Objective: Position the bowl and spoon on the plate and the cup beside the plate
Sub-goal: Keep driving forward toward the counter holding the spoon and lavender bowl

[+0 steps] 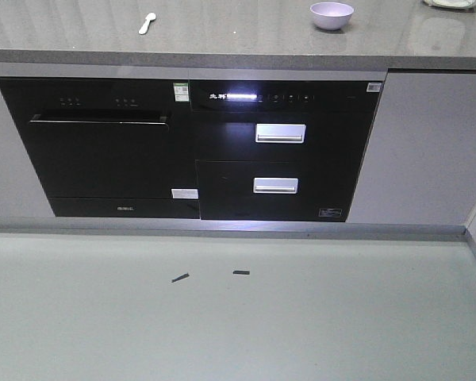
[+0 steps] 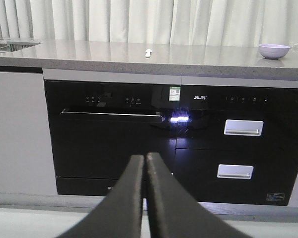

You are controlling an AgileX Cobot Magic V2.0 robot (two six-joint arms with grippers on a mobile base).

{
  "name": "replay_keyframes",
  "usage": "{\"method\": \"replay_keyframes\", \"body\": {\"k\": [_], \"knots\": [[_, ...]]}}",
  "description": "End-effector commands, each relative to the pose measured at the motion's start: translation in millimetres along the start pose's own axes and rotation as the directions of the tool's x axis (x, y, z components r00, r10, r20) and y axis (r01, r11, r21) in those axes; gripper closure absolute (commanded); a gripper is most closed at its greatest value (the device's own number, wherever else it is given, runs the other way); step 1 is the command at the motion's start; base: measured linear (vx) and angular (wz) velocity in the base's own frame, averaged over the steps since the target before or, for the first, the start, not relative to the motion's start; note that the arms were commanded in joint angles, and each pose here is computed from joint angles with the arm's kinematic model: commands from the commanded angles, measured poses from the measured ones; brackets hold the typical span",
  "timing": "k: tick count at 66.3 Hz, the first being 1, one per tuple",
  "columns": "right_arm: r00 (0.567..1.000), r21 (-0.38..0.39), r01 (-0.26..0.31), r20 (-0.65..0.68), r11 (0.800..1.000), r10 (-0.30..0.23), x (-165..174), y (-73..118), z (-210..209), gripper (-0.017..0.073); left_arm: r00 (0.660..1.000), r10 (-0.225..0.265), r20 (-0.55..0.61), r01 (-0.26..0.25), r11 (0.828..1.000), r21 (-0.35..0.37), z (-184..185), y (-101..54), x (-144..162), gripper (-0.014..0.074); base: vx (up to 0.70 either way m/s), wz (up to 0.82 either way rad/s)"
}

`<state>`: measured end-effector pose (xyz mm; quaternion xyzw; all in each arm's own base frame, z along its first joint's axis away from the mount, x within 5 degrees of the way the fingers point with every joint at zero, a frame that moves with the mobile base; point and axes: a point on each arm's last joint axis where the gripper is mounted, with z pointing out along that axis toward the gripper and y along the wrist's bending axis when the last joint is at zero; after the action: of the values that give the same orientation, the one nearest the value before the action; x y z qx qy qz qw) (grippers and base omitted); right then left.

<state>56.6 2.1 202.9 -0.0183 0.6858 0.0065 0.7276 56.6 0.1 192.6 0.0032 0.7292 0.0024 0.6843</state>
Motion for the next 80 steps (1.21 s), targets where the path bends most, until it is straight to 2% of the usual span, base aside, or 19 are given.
{"method": "replay_keyframes", "body": {"k": [1, 80], "knots": [[0.997, 0.016, 0.011, 0.075, 1.000, -0.012, -4.5, -1.2, -0.8, 0.0563, 0.998, -0.018, 0.058, 0.018, 1.000, 0.003, 0.3, -0.2, 1.6, 0.0599, 0.04, 0.00], [0.997, 0.016, 0.011, 0.075, 1.000, -0.012, -4.5, -1.2, -0.8, 0.0563, 0.998, -0.018, 0.058, 0.018, 1.000, 0.003, 0.3, -0.2, 1.6, 0.0599, 0.06, 0.00]]}}
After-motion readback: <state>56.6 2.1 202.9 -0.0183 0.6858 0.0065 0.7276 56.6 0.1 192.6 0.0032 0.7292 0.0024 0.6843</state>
